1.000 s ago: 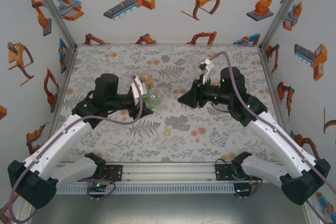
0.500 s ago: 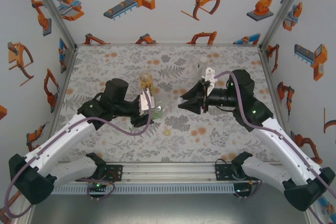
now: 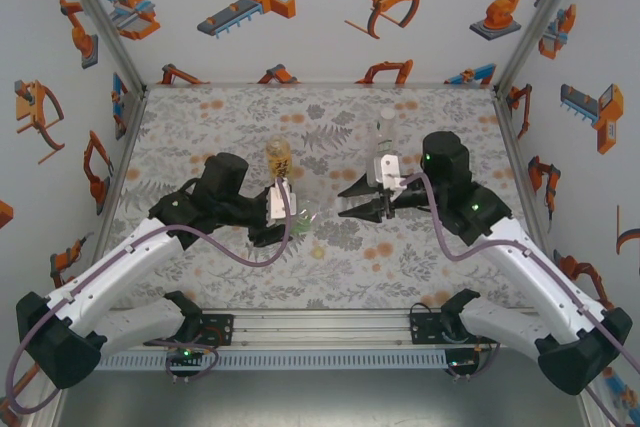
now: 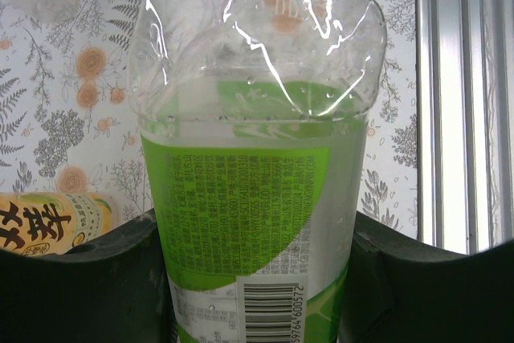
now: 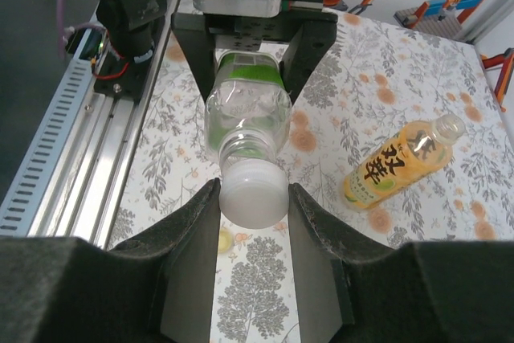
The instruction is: Screw on the bottle caps
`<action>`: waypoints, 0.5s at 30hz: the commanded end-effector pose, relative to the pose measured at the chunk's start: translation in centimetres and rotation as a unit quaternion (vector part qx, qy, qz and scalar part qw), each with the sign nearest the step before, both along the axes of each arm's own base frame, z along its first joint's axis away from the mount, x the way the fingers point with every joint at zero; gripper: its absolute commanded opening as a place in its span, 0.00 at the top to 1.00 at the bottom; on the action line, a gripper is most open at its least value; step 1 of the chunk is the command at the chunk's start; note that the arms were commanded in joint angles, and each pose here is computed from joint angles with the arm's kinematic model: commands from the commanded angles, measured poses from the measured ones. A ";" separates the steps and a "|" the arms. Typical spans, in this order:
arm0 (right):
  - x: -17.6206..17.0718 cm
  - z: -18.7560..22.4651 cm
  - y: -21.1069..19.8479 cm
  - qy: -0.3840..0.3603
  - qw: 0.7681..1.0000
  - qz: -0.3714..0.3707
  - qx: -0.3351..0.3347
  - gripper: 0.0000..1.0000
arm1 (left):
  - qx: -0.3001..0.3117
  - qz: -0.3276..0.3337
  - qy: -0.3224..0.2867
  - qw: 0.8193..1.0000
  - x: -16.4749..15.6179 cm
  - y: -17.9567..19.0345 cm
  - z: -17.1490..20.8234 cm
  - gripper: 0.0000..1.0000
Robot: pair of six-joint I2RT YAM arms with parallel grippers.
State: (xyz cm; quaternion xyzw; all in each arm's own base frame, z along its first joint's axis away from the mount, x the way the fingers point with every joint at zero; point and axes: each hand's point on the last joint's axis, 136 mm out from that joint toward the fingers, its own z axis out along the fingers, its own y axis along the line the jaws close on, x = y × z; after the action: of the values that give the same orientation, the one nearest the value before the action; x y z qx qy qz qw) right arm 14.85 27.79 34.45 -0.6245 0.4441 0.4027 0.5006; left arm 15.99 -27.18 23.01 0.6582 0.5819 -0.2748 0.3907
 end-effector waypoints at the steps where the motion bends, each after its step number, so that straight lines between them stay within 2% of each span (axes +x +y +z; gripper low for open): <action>1: -0.8 0.3 0.3 -0.032 0.999 0.028 0.004 0.87 | -0.014 -0.020 -0.015 1.000 -0.6 -0.2 1.5 1.00; 15: -0.5 -0.7 1.8 -0.031 0.999 0.038 -0.007 0.87 | -0.014 -0.023 -0.011 1.000 -0.7 -0.3 1.4 1.00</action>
State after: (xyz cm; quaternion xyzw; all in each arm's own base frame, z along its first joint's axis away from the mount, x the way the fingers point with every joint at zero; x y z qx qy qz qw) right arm 14.48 29.26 32.54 -0.6480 0.4327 0.4083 0.4756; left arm 15.70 -27.05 22.68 0.6603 0.5850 -0.2758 0.3818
